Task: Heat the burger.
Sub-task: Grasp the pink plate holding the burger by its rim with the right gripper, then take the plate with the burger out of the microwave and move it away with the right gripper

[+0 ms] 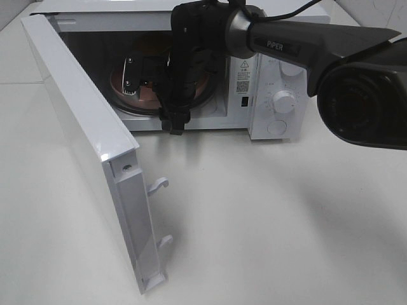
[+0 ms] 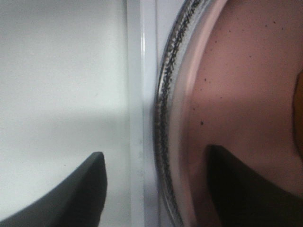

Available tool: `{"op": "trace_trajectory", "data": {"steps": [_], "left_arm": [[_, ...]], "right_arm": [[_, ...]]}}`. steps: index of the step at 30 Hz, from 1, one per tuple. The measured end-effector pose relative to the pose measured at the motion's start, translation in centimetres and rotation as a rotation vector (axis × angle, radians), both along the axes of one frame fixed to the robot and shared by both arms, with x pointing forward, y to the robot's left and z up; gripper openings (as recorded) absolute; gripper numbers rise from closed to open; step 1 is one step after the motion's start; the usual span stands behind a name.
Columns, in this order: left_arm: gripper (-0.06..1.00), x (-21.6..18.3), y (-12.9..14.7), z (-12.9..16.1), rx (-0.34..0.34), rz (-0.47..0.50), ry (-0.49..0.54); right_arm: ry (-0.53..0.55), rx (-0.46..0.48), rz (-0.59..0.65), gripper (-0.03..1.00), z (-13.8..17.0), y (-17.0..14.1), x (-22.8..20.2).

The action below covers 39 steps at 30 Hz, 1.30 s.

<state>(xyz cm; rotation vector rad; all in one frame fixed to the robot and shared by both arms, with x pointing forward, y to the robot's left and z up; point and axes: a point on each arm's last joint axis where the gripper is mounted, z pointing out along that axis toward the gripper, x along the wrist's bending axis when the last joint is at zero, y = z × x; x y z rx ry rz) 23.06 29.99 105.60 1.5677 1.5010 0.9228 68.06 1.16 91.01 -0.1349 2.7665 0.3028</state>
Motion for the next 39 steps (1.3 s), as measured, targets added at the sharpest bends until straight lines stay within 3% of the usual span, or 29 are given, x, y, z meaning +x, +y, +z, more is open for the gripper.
{"op": "trace_trajectory", "data": {"steps": [2, 4, 5, 6, 7, 9, 12, 39], "left_arm": [[0.99, 0.0, 0.0, 0.0, 0.000, 0.000, 0.000], [0.99, 0.0, 0.0, 0.0, 0.000, 0.000, 0.000], [0.99, 0.0, 0.0, 0.0, 0.000, 0.000, 0.000], [0.99, 0.0, 0.0, 0.0, 0.000, 0.000, 0.000], [0.99, 0.0, 0.0, 0.0, 0.000, 0.000, 0.000], [0.99, 0.0, 0.0, 0.0, 0.000, 0.000, 0.000], [0.99, 0.0, 0.0, 0.0, 0.000, 0.000, 0.000], [0.99, 0.0, 0.0, 0.0, 0.000, 0.000, 0.000]], "right_arm": [[-0.002, 0.002, 0.000, 0.56, 0.1, 0.0, 0.0], [-0.008, 0.003, 0.000, 0.43, 0.1, 0.0, 0.1], [-0.008, 0.003, 0.000, 0.43, 0.1, 0.0, 0.1], [-0.012, 0.006, 0.000, 0.32, 0.2, 0.1, 0.1], [-0.012, 0.006, 0.000, 0.32, 0.2, 0.1, 0.1], [-0.013, 0.001, 0.008, 0.18, 0.3, 0.0, 0.1], [-0.014, -0.017, 0.033, 0.10, 0.5, 0.0, 0.0], [0.089, -0.128, 0.071, 0.05, 2.3, -1.1, -2.9]]}}
